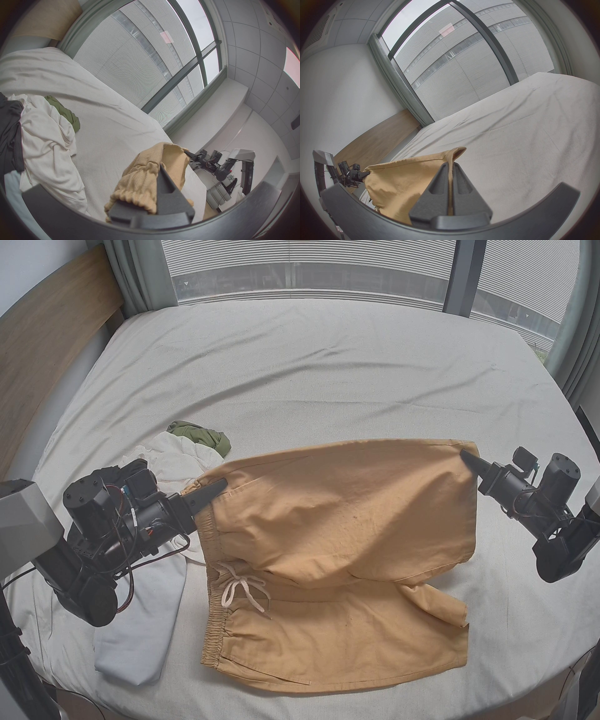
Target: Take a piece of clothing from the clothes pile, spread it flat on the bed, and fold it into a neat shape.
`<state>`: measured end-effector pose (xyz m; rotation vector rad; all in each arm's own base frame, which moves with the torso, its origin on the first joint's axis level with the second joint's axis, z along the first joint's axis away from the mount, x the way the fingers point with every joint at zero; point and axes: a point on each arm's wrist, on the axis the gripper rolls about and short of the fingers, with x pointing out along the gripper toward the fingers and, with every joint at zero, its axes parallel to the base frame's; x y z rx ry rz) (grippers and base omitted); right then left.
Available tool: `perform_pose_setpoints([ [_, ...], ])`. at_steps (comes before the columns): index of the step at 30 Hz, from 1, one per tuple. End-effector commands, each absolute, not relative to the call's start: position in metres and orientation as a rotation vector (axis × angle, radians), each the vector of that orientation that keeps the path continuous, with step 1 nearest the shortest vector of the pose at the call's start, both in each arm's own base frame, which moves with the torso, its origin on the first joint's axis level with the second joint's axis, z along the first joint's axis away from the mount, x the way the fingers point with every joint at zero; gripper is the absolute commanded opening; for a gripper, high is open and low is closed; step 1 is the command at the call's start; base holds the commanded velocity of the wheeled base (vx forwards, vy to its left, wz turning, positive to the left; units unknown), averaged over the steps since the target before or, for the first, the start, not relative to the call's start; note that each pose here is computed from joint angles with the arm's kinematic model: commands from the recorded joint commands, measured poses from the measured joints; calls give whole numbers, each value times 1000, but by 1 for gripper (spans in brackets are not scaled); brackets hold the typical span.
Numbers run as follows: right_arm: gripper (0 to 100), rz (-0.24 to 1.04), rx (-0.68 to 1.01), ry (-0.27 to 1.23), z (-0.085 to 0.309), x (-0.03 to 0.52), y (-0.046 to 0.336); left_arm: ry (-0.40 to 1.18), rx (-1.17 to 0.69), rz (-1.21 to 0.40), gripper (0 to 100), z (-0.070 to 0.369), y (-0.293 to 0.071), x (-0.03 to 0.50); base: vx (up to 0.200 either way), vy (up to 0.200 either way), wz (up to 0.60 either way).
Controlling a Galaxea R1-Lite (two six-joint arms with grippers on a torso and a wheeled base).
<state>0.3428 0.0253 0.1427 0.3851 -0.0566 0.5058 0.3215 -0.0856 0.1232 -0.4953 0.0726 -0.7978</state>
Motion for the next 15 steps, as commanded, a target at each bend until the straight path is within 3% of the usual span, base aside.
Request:
perform_pose_setpoints([
  [1,0,506,385,-59,142,346,25,76,-499,-776,0,115,-88,331,0,0,0],
  [15,0,504,384,-70,126,375,25,50,-508,-716,0,95,-94,367,0,0,0],
])
